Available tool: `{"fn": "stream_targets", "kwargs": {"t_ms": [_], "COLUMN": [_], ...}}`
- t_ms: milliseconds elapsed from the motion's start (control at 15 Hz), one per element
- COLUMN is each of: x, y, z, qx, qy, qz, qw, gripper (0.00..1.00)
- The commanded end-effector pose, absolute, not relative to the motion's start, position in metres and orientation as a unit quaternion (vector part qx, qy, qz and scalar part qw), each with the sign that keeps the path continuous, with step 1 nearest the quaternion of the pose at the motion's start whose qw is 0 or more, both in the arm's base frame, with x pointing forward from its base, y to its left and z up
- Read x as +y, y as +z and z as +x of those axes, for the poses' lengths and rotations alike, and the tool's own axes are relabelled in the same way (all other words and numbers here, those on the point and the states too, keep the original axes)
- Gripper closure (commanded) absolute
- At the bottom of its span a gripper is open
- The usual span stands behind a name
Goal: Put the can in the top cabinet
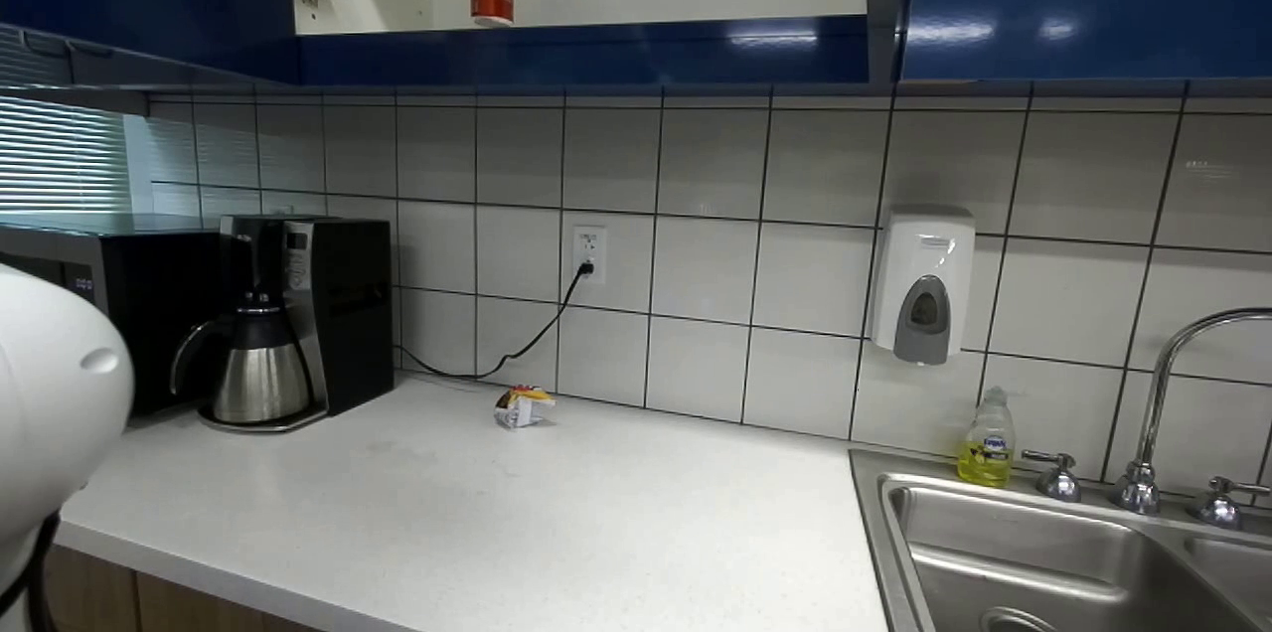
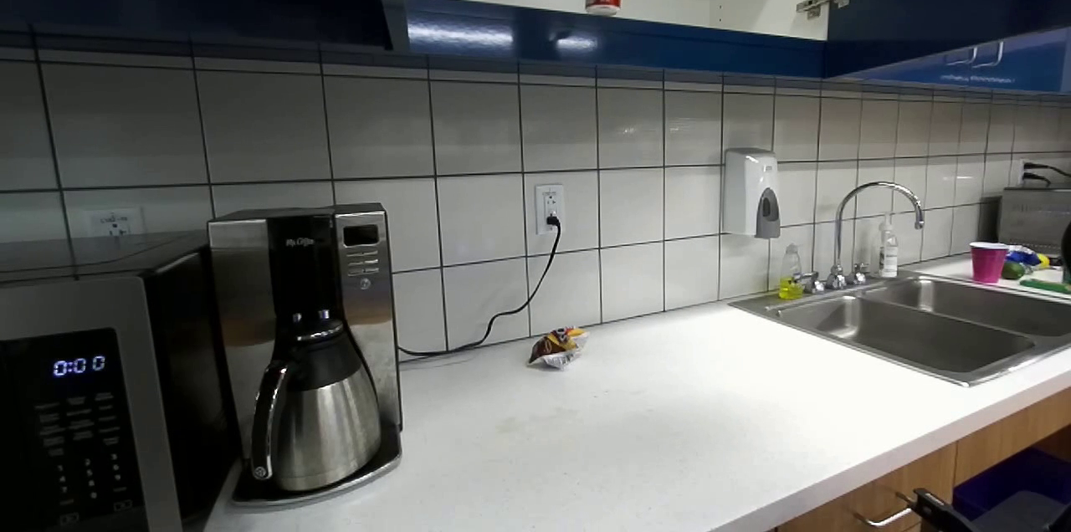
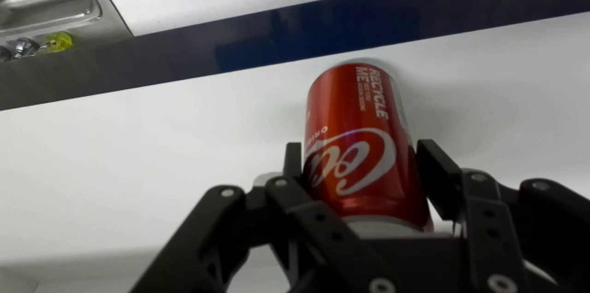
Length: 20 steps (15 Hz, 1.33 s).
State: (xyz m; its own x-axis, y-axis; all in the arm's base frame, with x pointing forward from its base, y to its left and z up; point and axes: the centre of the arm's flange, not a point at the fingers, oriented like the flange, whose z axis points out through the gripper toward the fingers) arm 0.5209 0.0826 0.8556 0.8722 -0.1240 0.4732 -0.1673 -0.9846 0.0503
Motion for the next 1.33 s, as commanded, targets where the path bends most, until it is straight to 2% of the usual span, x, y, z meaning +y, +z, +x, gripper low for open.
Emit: {"fn": "stream_targets", "kwargs": {"t_ms": [0,1267], "x": [0.074,0.051], "y": [0.877,0.873], "z": [0.540,0.555], "qx": [-0.081,-0.106], "qy": [0.240,0.232], "qz": [0.966,0.966], "qw": [0.046,0.048], "gripper": [0.62,0.62]}}
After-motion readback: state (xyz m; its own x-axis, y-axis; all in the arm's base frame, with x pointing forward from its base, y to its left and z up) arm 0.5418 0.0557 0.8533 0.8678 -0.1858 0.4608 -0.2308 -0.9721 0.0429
